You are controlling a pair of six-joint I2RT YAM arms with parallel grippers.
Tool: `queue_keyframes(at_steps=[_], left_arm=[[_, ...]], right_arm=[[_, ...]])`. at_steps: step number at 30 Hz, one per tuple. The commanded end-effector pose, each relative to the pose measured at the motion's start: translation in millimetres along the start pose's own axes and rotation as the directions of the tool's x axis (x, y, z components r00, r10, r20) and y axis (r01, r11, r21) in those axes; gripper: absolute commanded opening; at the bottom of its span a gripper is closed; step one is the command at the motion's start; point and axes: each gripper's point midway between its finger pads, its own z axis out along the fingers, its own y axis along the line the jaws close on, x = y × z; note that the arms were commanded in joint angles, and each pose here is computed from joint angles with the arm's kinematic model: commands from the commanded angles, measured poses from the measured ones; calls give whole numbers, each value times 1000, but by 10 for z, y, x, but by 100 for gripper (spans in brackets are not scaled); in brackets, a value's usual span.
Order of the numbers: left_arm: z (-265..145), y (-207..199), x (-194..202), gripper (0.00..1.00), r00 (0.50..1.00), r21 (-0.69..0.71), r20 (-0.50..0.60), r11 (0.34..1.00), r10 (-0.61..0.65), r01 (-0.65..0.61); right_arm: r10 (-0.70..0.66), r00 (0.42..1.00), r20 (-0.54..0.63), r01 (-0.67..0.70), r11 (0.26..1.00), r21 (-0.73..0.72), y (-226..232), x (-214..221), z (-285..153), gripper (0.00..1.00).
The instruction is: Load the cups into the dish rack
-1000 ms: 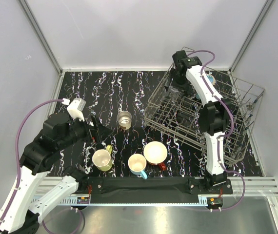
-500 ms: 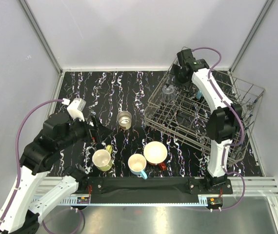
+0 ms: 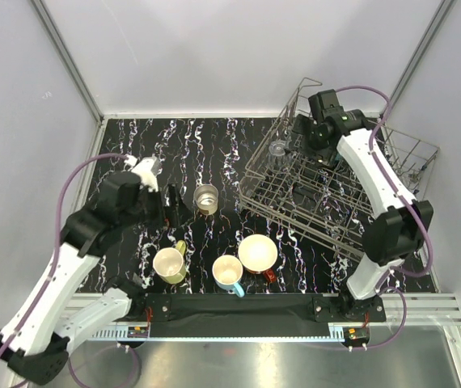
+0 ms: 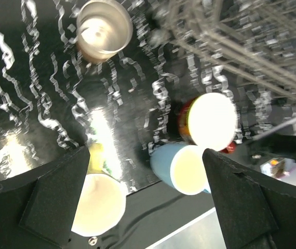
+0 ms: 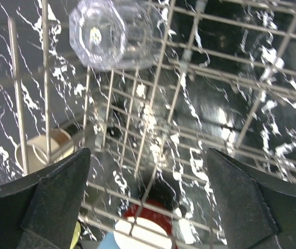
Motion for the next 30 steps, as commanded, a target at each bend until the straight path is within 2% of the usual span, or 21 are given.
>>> queue_keyframes(at_steps=[1, 4, 5, 6, 7, 10, 12, 16, 19, 24, 27, 30], left_arm=[[148, 110, -179, 97, 999, -93, 7, 995, 32, -31], [301, 213, -268, 97, 999, -169, -6, 985, 31, -32], [344, 246, -286, 96, 1000, -191, -10, 981, 30, -31], [416, 293, -324, 96, 999, -228, -21, 973, 28, -32], [462, 314, -342, 95, 999, -245, -24, 969, 24, -29], [627, 451, -386, 93, 999, -340, -37, 940, -8, -6], [775, 515, -380, 92, 998, -379, -52, 925, -26, 4], [1046, 586, -341, 92, 995, -422, -74, 906, -72, 35], [1234, 621, -292, 92, 990, -441, -89, 895, -110, 59], [1490, 692, -284, 91, 987, -473, -82, 877, -142, 87], [1616, 716, -262, 91, 982, -489, -97, 867, -159, 92], [1731, 748, -234, 91, 977, -507, -101, 855, -187, 111]], right_arm=[[-13, 999, -53, 15, 999, 46, -189, 214, -220, 100], [-11, 999, -43, 14, 998, 69, -330, 330, -270, 100], [-9, 1000, 7, 9, 999, 51, -349, 295, -362, 100], [-5, 1000, -16, 7, 996, 86, -479, 448, -288, 100], [-1, 1000, 11, 0, 997, 75, -525, 475, -392, 100], [-4, 1000, -11, 5, 996, 89, -707, 718, -506, 100], [14, 1000, -6, -14, 999, 45, -714, 832, -557, 100], [52, 988, 143, -33, 991, -130, -633, 819, -1063, 100], [54, 984, 167, -23, 983, -183, -634, 872, -1326, 100], [32, 987, 158, -2, 983, -185, -744, 1034, -1481, 100], [18, 988, 152, 20, 969, -245, -725, 1167, -1586, 100], [21, 978, 206, 49, 942, -333, -697, 1240, -1794, 98]])
